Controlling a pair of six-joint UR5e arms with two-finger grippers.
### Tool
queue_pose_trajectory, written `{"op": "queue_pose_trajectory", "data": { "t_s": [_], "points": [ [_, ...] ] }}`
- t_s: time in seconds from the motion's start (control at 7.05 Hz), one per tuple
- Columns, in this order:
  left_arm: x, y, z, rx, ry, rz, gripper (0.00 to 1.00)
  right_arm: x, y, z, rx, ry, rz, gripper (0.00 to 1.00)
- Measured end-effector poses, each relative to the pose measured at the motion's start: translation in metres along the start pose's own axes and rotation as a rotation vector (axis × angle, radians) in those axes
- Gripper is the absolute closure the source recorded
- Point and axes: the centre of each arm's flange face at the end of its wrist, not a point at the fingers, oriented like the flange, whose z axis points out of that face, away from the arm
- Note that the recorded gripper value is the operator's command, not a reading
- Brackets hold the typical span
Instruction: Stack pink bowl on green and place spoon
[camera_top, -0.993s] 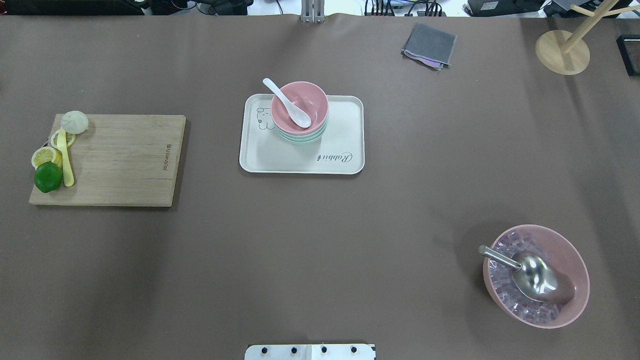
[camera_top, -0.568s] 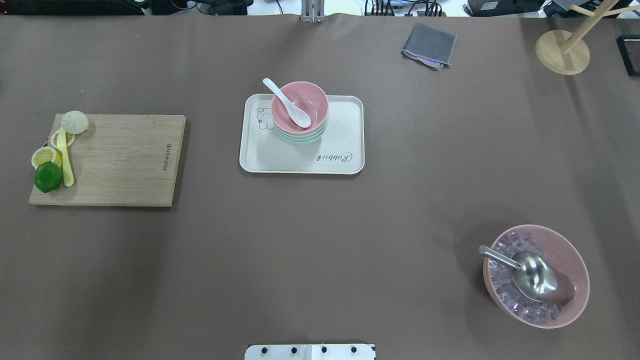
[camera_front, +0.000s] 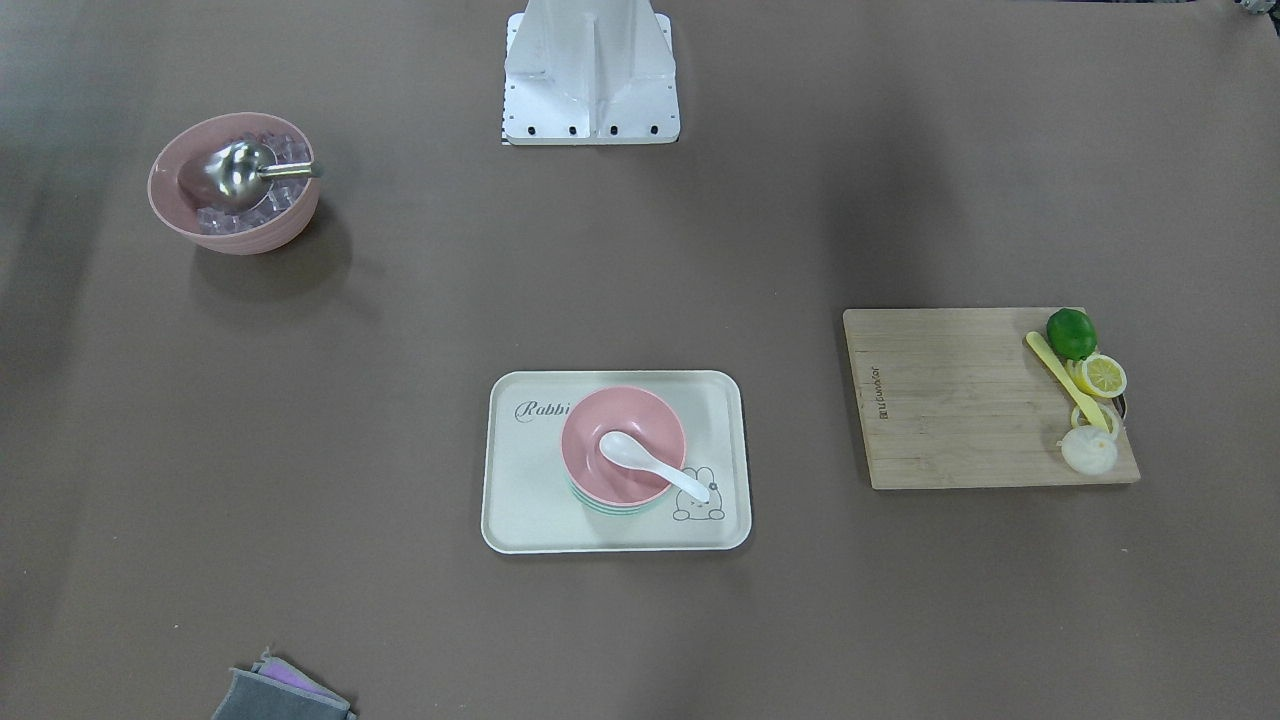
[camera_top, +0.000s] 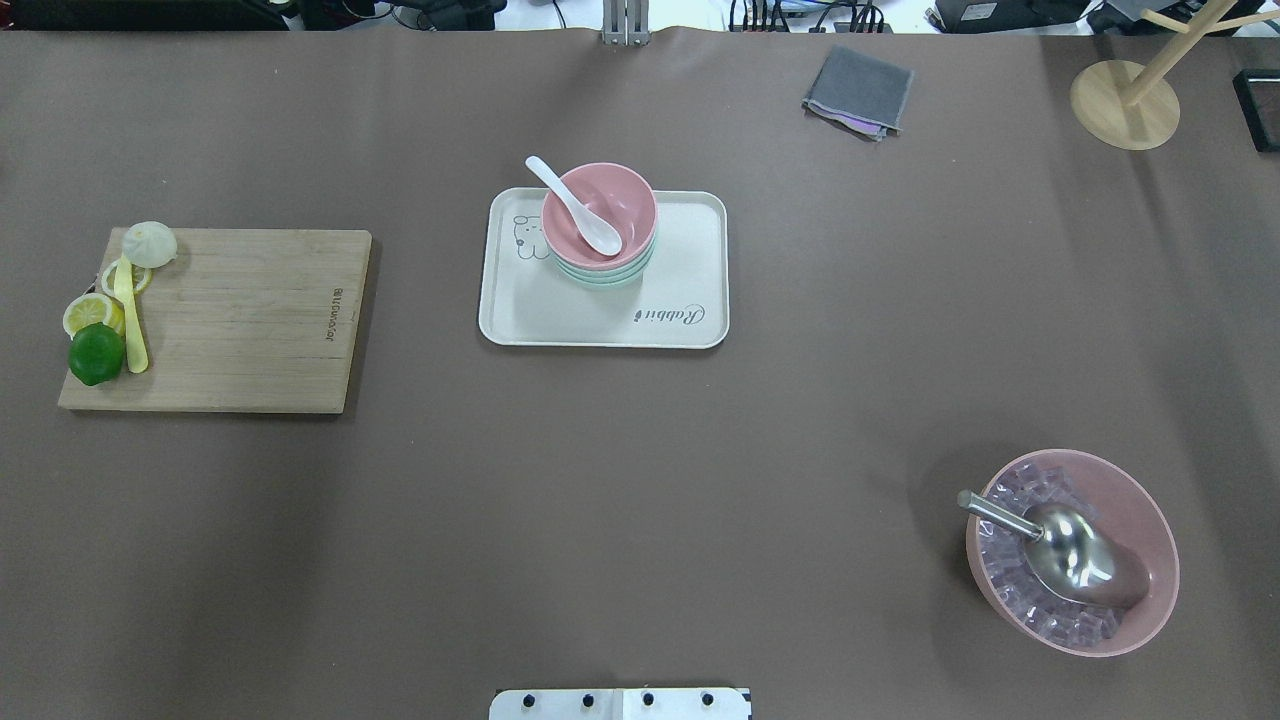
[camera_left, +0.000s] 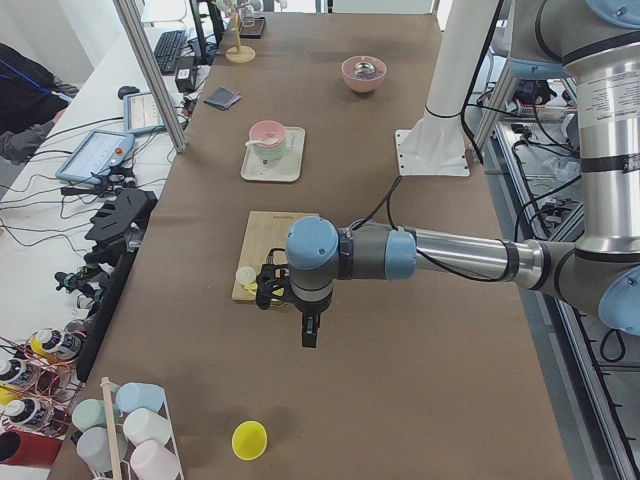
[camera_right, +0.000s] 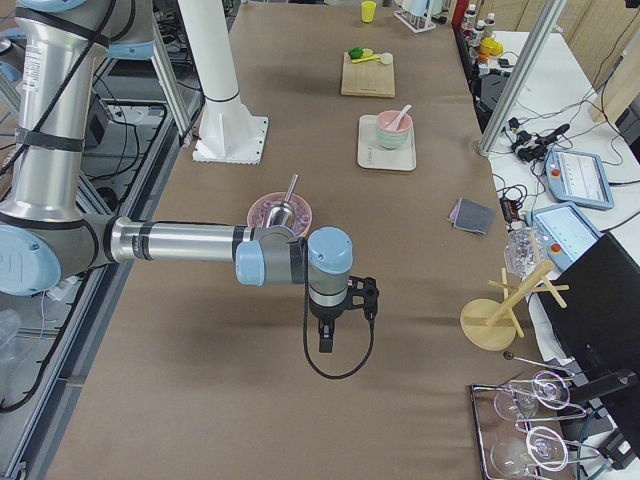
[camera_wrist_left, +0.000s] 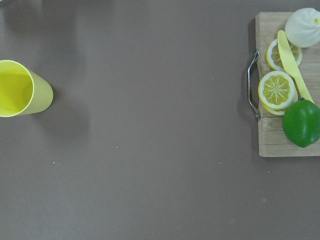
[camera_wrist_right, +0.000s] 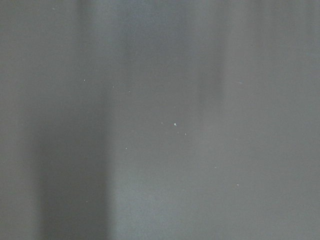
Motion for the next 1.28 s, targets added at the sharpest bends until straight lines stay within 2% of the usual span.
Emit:
{"op": "queue_pose_trajectory", "data": {
  "t_s": [1.28],
  "points": [
    [0.0024,-0.0006,-0.0017,0.005,0.000,0.007,0.02,-0.0009,-0.0010,-0.0011,0.003,0.000,-0.003,0.00]
  ]
}}
